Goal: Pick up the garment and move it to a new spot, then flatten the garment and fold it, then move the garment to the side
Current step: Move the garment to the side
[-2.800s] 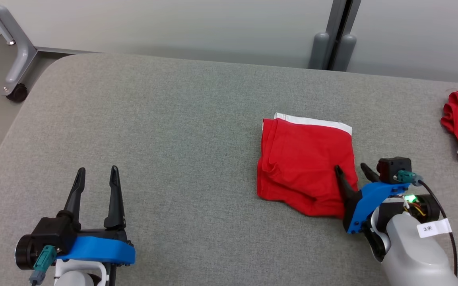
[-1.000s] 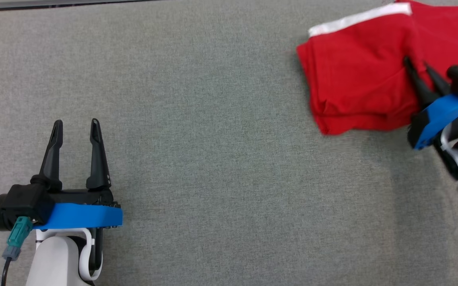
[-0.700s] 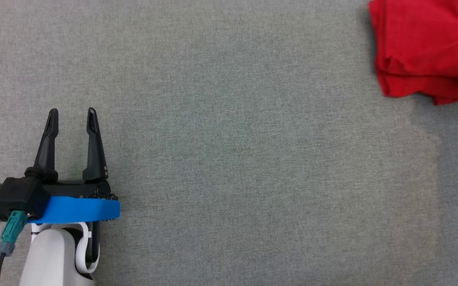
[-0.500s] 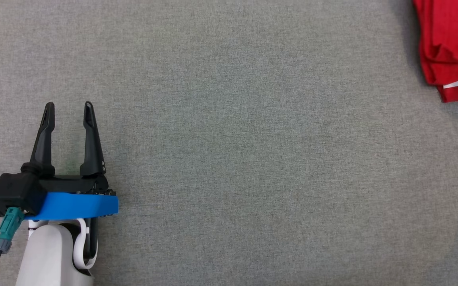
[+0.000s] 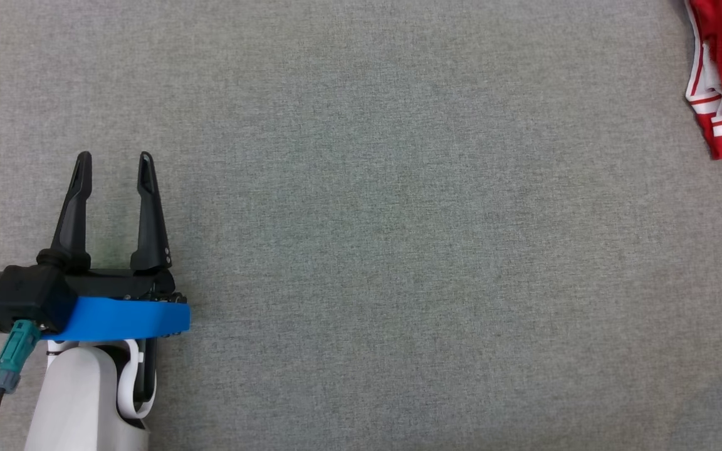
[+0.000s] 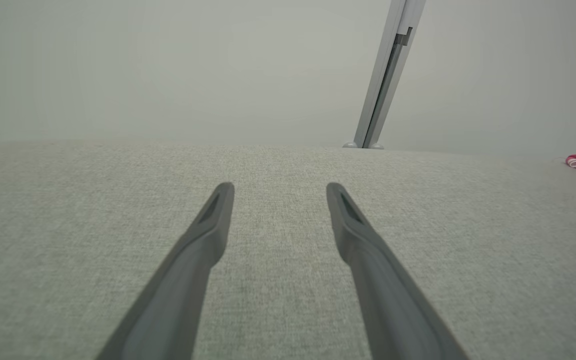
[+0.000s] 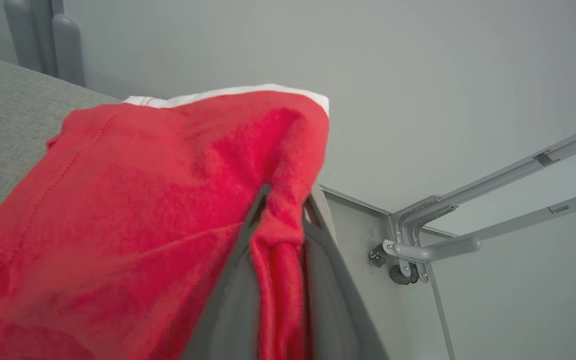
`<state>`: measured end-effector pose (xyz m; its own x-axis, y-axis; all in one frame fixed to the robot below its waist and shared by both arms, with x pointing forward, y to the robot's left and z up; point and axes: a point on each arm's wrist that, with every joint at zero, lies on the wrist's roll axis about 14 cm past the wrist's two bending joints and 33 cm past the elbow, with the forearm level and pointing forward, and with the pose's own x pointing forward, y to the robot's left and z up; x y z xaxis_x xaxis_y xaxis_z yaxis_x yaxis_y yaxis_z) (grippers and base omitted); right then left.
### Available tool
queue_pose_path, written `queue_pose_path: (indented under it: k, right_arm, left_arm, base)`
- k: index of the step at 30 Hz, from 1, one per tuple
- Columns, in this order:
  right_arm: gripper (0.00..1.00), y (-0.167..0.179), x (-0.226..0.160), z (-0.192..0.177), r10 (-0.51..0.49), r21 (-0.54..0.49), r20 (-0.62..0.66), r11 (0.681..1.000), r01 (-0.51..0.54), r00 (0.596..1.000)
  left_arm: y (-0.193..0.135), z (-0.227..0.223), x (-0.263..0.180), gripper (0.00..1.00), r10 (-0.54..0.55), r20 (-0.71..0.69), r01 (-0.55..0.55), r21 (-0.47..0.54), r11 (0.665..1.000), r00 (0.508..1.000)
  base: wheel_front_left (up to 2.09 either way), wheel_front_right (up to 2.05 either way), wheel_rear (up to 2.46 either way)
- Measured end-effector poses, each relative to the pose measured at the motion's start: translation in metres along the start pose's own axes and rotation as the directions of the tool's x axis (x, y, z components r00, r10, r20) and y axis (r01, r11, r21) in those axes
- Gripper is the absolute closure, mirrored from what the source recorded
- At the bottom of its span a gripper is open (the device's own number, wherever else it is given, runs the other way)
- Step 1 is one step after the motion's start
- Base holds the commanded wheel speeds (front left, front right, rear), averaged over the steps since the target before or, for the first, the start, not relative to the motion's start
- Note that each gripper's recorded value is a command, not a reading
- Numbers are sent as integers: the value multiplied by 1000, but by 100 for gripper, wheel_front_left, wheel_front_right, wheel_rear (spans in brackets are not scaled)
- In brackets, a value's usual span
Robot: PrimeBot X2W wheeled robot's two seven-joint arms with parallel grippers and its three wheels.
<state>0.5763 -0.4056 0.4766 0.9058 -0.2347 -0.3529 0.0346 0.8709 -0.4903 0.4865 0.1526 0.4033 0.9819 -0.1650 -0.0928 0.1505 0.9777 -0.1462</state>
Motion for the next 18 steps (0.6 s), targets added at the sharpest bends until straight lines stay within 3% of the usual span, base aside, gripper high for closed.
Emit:
queue_pose_path:
  k: [1,6,11,18]
  right_arm:
    - [0,1,1,0,-1,1,-1,1000,1,1000]
    - [0,-2,-3,14,-17,-13,51,1000,18,999]
    - [0,5,-14,50,-7,-12,171,1000,9,985]
    - [0,42,-44,110,58,33,373,997,-75,926]
  left_arm:
    - [0,0,0,0,1,0,-1,0,1000,1000]
    - [4,9,-4,0,15,15,-15,3,1000,1000]
    - [8,23,-15,0,39,37,-39,4,999,999]
    - [12,45,-42,0,76,76,-77,3,997,994]
  base:
    - [0,0,0]
    - [0,0,0]
    - [0,0,0]
    - [0,0,0]
